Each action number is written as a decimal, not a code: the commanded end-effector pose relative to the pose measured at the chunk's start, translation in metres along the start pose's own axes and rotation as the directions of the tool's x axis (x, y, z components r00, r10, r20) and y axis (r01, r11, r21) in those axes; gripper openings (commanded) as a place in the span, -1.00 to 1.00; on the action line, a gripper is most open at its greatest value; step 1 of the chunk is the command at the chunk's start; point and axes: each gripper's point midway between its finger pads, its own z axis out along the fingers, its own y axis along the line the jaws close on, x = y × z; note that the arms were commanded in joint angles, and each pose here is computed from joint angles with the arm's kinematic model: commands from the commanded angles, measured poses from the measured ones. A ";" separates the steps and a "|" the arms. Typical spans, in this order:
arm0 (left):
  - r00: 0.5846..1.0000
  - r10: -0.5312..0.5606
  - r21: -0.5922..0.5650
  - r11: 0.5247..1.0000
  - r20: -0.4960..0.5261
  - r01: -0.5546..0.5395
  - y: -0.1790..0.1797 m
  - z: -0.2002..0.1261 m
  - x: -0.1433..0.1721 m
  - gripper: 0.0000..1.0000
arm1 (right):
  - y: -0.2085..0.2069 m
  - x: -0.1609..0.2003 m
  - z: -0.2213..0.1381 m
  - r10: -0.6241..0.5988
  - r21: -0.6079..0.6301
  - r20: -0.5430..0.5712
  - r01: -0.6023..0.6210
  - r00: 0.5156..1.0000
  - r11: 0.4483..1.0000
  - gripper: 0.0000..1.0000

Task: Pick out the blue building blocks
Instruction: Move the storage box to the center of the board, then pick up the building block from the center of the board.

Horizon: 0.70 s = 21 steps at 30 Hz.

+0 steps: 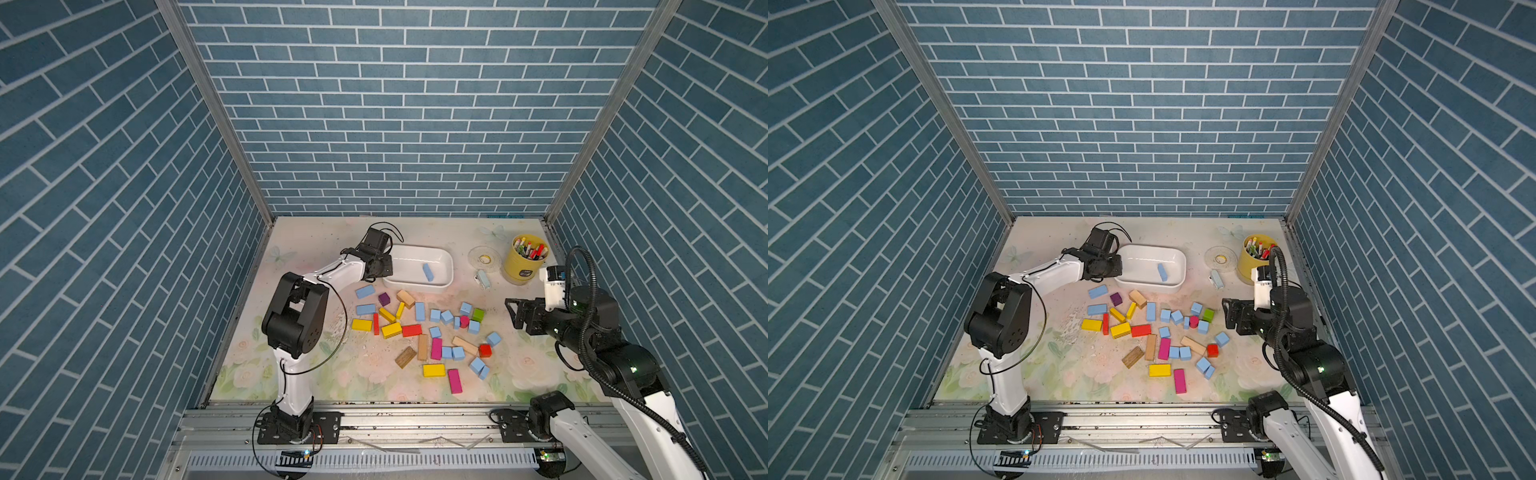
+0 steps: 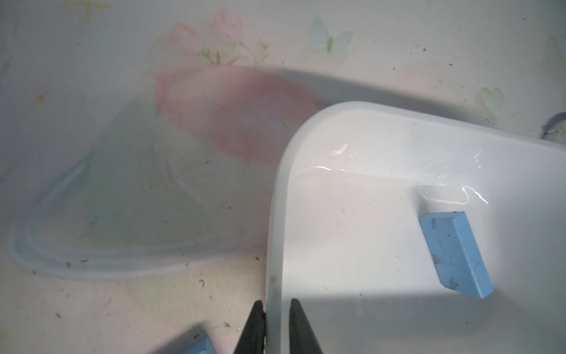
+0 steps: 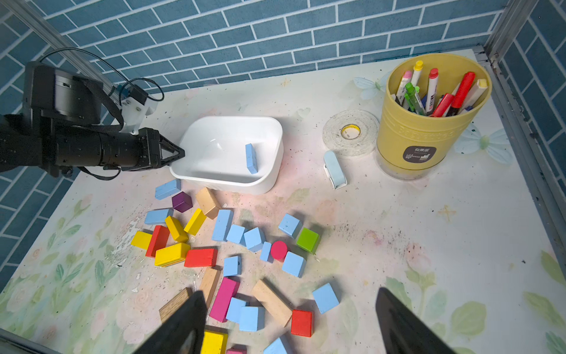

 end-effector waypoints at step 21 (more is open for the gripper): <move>0.963 -0.010 -0.108 0.993 0.268 0.040 0.066 -0.117 0.010 0.84 | 0.004 0.014 0.020 0.056 -0.030 -0.079 -0.059 0.995 0.998 0.72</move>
